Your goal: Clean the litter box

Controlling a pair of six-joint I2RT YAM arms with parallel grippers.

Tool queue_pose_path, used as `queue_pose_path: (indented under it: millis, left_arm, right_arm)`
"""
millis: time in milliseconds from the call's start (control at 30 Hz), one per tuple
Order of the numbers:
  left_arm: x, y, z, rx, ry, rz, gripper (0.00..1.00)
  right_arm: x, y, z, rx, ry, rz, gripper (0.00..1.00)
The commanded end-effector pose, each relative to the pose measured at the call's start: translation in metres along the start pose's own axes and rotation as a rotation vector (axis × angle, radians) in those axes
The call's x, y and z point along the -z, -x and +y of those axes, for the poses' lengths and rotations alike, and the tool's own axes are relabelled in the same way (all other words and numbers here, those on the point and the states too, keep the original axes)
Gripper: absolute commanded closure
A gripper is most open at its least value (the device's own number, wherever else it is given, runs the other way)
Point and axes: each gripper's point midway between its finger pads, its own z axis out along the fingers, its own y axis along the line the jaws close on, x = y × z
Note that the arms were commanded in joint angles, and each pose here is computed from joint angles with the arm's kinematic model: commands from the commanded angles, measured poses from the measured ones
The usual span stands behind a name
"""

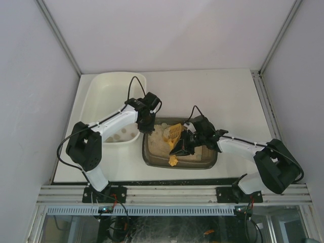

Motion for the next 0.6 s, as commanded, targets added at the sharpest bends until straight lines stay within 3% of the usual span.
queue_pose_path:
  millis: [0, 233, 567]
  left_arm:
    - [0.058, 0.018, -0.055, 0.035, -0.312, -0.093, 1.0]
    - [0.059, 0.018, -0.055, 0.03, -0.316, -0.097, 1.0]
    - [0.057, 0.018, -0.056, 0.029, -0.317, -0.093, 1.0]
  right_arm:
    - [-0.012, -0.006, -0.046, -0.053, -0.207, 0.025, 1.0]
    - [0.008, -0.008, -0.048, -0.076, -0.415, 0.074, 1.0]
    - [0.044, -0.019, -0.033, -0.075, -0.456, 0.034, 1.0]
